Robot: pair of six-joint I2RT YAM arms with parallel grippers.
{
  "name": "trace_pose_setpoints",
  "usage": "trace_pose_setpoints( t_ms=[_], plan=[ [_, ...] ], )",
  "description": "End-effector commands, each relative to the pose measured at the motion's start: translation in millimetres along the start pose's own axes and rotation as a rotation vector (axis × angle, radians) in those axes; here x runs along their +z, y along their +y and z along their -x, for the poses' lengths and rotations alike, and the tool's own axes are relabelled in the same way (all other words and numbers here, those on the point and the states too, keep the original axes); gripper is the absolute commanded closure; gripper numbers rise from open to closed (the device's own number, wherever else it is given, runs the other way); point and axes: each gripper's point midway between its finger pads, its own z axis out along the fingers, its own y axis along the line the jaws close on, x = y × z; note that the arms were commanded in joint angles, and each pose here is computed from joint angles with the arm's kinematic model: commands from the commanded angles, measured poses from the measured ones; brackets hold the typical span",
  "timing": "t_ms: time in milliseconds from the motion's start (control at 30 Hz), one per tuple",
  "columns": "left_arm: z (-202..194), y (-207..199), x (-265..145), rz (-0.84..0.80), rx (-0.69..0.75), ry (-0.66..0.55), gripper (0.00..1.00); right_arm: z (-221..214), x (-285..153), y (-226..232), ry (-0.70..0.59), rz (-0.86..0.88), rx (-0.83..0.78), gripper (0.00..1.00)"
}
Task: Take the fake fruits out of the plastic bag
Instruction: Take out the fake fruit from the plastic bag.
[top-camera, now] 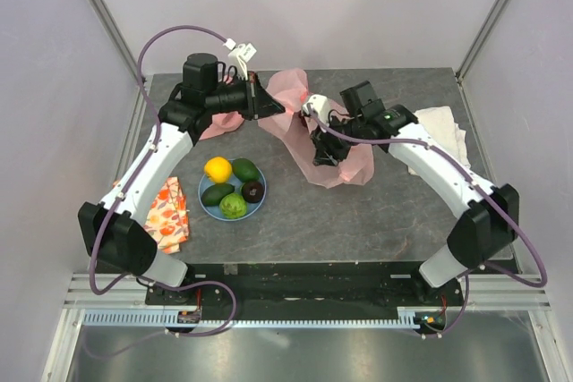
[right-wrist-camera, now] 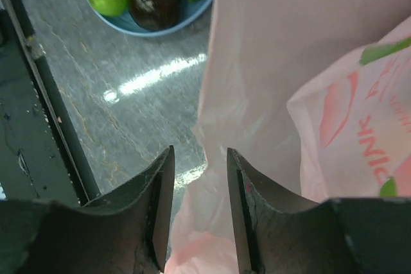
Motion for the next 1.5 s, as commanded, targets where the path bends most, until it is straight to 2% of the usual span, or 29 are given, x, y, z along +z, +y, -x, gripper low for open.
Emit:
trace_pose_setpoints(
  t_ms=[0,200,233,300,400,533,633,833,1167,1200,1367,1467],
  plan=[
    [9,-11,-1,-0.056,-0.07,-0.028,0.98,-1,13,-23,0.008,-0.084,0.028,0.56],
    [14,-6,-1,-0.051,-0.093,-0.047,0.98,-22,42,-66,0.093,-0.214,0.056,0.56],
    [15,-5,-2,-0.051,-0.098,-0.051,0.99,-26,39,-83,0.121,-0.304,0.059,0.56],
    [17,-4,-2,-0.05,-0.111,-0.054,0.98,-32,44,-104,0.14,-0.378,0.081,0.55],
    [15,-4,-3,-0.054,-0.104,-0.051,0.98,-44,35,-140,0.175,-0.509,0.097,0.47],
    [7,-3,-4,-0.058,-0.091,-0.039,0.98,-61,24,-174,0.212,-0.608,0.13,0.29],
    [0,-1,-3,-0.062,-0.092,-0.022,0.99,-66,24,-189,0.229,-0.66,0.125,0.22],
    [-6,2,3,-0.074,-0.103,0.0,0.98,-74,40,-220,0.253,-0.731,0.158,0.14],
    [-19,18,16,-0.059,-0.134,0.043,0.99,-72,60,-302,0.224,-0.907,0.184,0.09],
    [-21,19,17,-0.056,-0.138,0.05,0.98,-61,58,-311,0.194,-0.925,0.181,0.09],
    [-31,29,22,-0.042,-0.157,0.08,0.98,-64,86,-346,0.149,-0.945,0.188,0.05],
    [-33,31,24,-0.038,-0.153,0.09,0.98,-62,101,-360,0.134,-0.924,0.162,0.17]
  ],
)
